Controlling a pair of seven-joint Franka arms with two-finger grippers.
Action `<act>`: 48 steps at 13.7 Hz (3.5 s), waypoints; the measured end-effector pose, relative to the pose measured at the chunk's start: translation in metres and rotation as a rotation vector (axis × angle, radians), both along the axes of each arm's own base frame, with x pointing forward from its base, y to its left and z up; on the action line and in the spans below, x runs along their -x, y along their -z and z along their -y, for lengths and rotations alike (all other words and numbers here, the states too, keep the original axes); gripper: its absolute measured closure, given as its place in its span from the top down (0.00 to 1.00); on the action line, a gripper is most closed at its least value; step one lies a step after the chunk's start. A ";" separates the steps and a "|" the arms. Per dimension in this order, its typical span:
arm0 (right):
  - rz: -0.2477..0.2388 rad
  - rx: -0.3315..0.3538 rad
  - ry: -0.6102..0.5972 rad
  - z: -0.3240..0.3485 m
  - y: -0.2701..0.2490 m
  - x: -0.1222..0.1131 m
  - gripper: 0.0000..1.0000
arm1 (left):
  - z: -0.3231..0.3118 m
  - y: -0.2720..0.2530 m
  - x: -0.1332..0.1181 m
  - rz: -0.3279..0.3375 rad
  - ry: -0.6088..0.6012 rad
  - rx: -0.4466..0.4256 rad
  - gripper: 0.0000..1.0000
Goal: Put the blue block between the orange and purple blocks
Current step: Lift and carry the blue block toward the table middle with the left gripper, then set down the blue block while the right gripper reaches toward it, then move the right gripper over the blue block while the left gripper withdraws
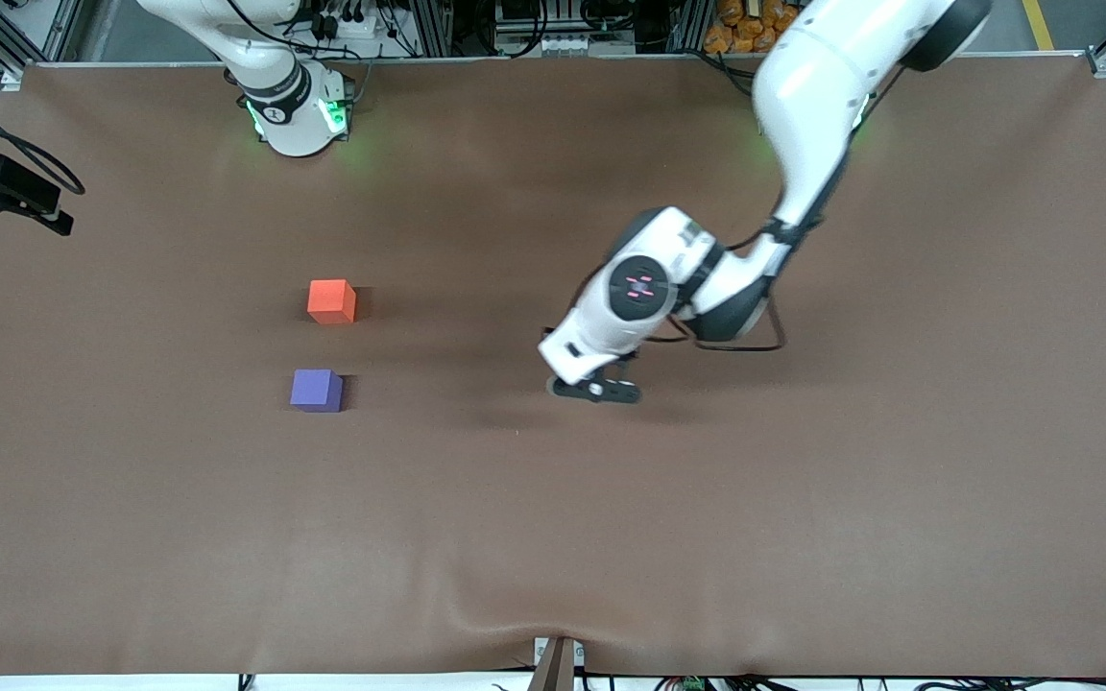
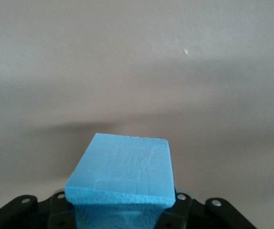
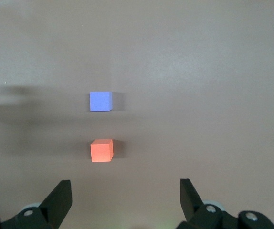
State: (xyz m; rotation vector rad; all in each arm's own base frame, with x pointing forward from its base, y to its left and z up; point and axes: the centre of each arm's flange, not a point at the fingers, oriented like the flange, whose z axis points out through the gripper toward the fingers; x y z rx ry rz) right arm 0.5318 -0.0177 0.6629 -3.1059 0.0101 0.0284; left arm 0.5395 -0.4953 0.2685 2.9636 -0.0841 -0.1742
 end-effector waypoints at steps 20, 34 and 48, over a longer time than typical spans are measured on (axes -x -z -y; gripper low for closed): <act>-0.146 -0.005 -0.044 -0.021 0.060 -0.024 1.00 | -0.035 -0.179 -0.043 0.284 -0.137 0.010 1.00; -0.204 -0.189 0.113 -0.289 0.180 -0.012 1.00 | -0.416 -0.337 -0.010 0.178 0.026 -0.178 1.00; -0.117 -0.048 0.109 -0.432 0.376 0.023 1.00 | -0.437 -0.348 0.017 0.077 0.069 -0.188 1.00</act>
